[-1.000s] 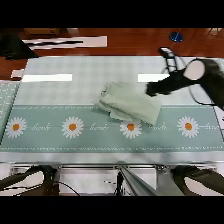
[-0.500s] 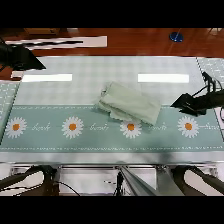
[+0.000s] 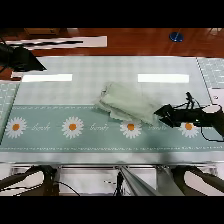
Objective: Fold the shirts.
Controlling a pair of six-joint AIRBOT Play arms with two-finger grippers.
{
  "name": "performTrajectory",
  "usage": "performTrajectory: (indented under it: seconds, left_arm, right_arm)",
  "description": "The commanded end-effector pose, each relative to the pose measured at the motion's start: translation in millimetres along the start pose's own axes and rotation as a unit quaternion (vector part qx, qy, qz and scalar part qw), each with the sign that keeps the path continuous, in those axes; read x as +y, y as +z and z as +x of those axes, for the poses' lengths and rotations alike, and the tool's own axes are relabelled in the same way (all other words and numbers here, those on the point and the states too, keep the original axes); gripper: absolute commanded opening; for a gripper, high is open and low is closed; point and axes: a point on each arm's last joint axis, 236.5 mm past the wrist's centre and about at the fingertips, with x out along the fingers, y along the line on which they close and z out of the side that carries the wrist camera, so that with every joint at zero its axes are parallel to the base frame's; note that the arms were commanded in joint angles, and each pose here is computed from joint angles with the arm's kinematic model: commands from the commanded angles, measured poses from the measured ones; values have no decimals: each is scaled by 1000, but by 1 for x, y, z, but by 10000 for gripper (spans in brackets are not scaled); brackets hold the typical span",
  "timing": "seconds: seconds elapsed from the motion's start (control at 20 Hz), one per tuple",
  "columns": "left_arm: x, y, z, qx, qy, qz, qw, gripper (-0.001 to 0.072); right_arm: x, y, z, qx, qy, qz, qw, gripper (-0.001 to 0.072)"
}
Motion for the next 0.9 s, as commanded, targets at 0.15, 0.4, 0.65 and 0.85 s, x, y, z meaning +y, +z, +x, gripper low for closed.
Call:
performTrajectory:
  seconds: [0.15,0.4,0.65,0.85]
  left_arm:
    - [0,0,0,0,0,-4,1000,261]
    - [0,0,0,-1,0,-4,1000,261]
    - [1,1,1,-1,0,-3,1000,260]
    - [2,1,3,1,0,0,1000,260]
  right_arm:
    - [59,-5,50,-4,115,23,993,21]
    - [127,31,-52,-45,237,-59,969,20]
    - [116,55,-204,-148,134,-79,977,19]
    - [42,53,-310,-227,-40,-18,973,20]
